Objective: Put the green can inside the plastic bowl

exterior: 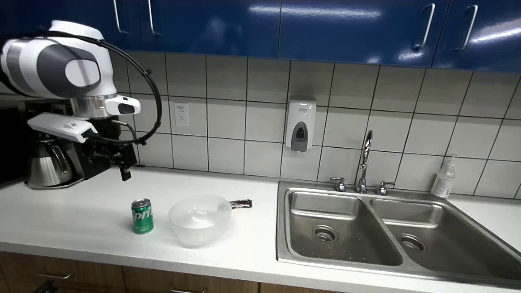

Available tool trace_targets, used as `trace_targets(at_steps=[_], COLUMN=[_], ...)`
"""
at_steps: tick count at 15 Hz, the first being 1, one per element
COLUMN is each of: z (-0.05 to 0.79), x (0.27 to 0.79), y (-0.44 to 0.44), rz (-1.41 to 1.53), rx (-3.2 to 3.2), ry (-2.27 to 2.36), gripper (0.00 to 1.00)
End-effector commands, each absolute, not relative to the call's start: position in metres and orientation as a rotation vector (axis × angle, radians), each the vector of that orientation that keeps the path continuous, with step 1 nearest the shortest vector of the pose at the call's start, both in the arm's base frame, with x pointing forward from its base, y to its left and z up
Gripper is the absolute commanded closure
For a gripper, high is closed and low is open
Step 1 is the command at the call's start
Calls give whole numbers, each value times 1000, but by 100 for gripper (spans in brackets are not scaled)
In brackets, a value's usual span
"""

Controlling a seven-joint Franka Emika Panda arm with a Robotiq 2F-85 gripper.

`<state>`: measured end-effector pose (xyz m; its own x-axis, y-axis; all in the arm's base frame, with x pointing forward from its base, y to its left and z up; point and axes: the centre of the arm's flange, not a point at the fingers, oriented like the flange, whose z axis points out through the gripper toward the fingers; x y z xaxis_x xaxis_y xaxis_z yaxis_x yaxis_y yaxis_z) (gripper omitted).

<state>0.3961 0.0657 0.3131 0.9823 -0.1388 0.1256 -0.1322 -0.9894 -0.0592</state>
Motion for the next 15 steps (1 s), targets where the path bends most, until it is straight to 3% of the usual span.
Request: trace_targets(at_steps=[1,15], z=[291,233], x=[429,489], y=[69,85], rz=[-159,-36], rx=[-3096,-3118], ry=[185,93], gripper=[0,0])
